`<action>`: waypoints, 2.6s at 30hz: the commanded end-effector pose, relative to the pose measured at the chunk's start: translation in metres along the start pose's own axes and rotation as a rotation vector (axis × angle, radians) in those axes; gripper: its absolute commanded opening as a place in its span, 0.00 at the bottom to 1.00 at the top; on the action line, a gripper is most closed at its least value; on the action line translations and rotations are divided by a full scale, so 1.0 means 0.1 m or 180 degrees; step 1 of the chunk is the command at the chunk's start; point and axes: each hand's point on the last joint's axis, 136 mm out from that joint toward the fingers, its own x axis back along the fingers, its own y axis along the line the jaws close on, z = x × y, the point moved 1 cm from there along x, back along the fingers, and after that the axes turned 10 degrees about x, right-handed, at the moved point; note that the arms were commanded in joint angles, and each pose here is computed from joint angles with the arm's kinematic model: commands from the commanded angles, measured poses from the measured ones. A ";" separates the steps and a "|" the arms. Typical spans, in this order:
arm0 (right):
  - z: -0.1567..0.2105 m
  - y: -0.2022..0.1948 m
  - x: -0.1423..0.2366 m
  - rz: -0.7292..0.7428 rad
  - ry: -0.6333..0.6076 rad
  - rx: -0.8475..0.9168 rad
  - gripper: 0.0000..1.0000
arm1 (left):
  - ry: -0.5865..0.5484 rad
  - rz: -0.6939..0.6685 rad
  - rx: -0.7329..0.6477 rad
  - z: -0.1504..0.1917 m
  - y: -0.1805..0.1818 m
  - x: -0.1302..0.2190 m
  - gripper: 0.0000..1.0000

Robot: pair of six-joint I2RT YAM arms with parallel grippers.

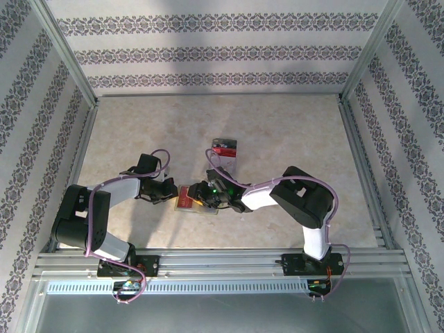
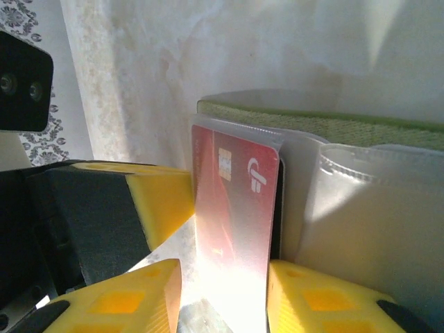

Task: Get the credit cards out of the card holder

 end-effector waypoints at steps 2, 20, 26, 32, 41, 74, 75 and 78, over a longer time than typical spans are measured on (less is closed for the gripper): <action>-0.01 0.26 -0.05 -0.0365 0.0018 0.0084 0.36 | 0.0128 -0.0171 0.0072 0.14 0.21 -0.09 0.00; -0.07 0.41 -0.05 -0.0538 -0.0060 0.0304 0.35 | 0.0121 -0.0194 0.0081 0.15 0.22 -0.09 0.00; -0.10 0.56 0.22 -0.0712 -0.0214 0.0490 0.28 | 0.0116 -0.0219 0.0087 0.15 0.24 -0.09 0.00; -0.11 0.54 0.37 -0.0724 -0.0304 0.0560 0.28 | 0.0111 -0.0235 0.0086 0.15 0.24 -0.08 0.00; -0.08 0.29 0.26 -0.0455 -0.0252 0.0431 0.25 | 0.0102 -0.0228 0.0084 0.15 0.23 -0.07 0.00; -0.06 0.19 0.07 -0.0412 -0.0136 0.0381 0.24 | 0.0262 0.0368 -0.0069 0.22 -0.24 0.12 0.00; -0.06 0.19 0.07 -0.0414 -0.0135 0.0381 0.24 | 0.0271 0.0342 -0.0068 0.22 -0.22 0.10 0.00; -0.06 0.20 0.08 -0.0422 -0.0141 0.0379 0.24 | 0.0268 0.0153 -0.0049 0.21 -0.10 0.05 0.00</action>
